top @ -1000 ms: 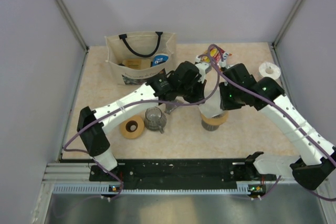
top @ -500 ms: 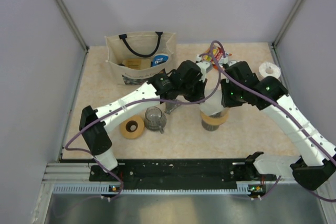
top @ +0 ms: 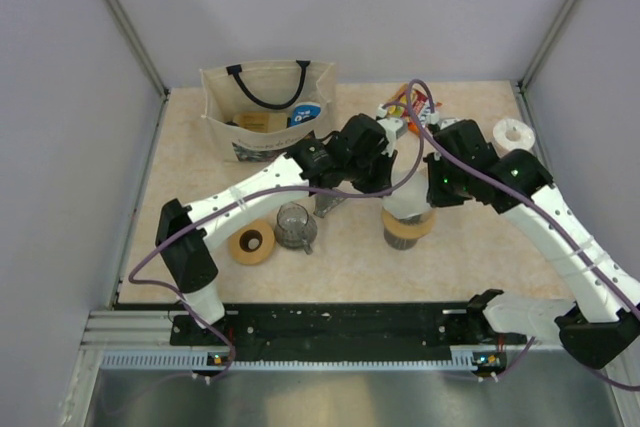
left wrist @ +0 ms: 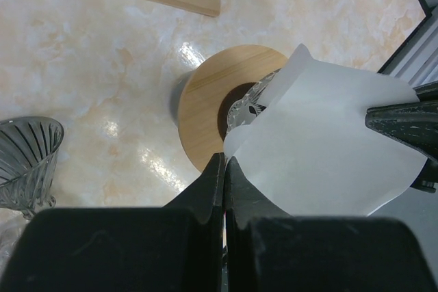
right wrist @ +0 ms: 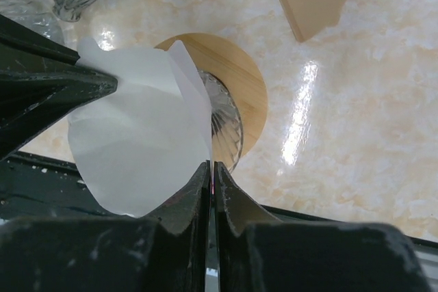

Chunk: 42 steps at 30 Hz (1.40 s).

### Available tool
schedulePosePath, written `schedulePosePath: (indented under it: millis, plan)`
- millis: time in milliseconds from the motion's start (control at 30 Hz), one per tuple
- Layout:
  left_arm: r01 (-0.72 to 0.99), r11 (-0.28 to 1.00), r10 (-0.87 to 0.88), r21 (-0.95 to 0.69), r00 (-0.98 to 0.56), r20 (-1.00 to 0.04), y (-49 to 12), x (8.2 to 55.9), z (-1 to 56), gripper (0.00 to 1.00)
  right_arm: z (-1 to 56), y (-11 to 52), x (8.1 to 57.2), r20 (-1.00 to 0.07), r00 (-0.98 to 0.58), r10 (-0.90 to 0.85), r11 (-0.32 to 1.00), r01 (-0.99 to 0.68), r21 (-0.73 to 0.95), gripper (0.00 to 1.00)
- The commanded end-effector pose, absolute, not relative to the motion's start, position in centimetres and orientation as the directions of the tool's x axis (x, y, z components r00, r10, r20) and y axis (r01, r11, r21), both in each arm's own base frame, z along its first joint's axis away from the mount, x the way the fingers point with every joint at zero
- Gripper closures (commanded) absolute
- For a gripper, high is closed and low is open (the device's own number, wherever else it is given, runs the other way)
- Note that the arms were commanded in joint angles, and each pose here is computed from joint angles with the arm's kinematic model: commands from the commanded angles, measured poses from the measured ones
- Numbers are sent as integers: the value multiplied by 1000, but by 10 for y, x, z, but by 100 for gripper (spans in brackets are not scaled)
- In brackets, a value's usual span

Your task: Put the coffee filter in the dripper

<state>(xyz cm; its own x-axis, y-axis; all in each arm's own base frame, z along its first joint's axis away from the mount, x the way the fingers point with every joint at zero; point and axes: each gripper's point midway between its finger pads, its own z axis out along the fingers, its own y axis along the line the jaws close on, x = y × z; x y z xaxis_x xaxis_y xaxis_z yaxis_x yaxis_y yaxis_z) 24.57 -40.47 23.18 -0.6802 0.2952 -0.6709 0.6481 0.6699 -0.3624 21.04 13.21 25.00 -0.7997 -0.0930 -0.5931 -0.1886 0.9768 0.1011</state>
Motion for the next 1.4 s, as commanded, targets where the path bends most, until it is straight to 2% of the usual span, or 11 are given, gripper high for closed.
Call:
schedulePosePath:
  millis: [0, 400, 433, 667, 833, 867, 933, 1133, 1367]
  plan:
    - [672, 643, 293, -367, -660, -692, -414, 248, 243, 100, 246, 127, 214, -596, -801, -60, 979, -164, 122, 95]
    - [681, 635, 326, -366, -665, -672, -414, 243, 236, 100, 231, 125, 214, -564, -824, -52, 975, -165, 151, 98]
    - [682, 634, 328, -364, -664, -672, -413, 242, 236, 97, 231, 126, 215, -565, -823, -55, 974, -168, 151, 98]
    - [697, 624, 328, -354, -645, -691, -411, 241, 244, 45, 236, 129, 215, -572, -818, -60, 968, -187, 166, 94]
    - [700, 624, 328, -348, -638, -696, -412, 242, 245, 27, 244, 130, 216, -589, -806, -53, 967, -189, 171, 87]
    - [700, 624, 326, -347, -638, -698, -412, 242, 245, 25, 248, 129, 217, -599, -799, -52, 966, -192, 172, 85]
    - [697, 633, 329, -337, -637, -698, -411, 244, 242, 22, 251, 128, 218, -611, -790, -49, 967, -190, 168, 73]
    - [690, 647, 332, -326, -640, -693, -412, 248, 237, 18, 249, 123, 220, -615, -787, -42, 974, -168, 149, 55]
    - [687, 649, 335, -326, -643, -689, -415, 251, 233, 18, 273, 127, 225, -681, -732, -22, 964, -196, 179, 52]
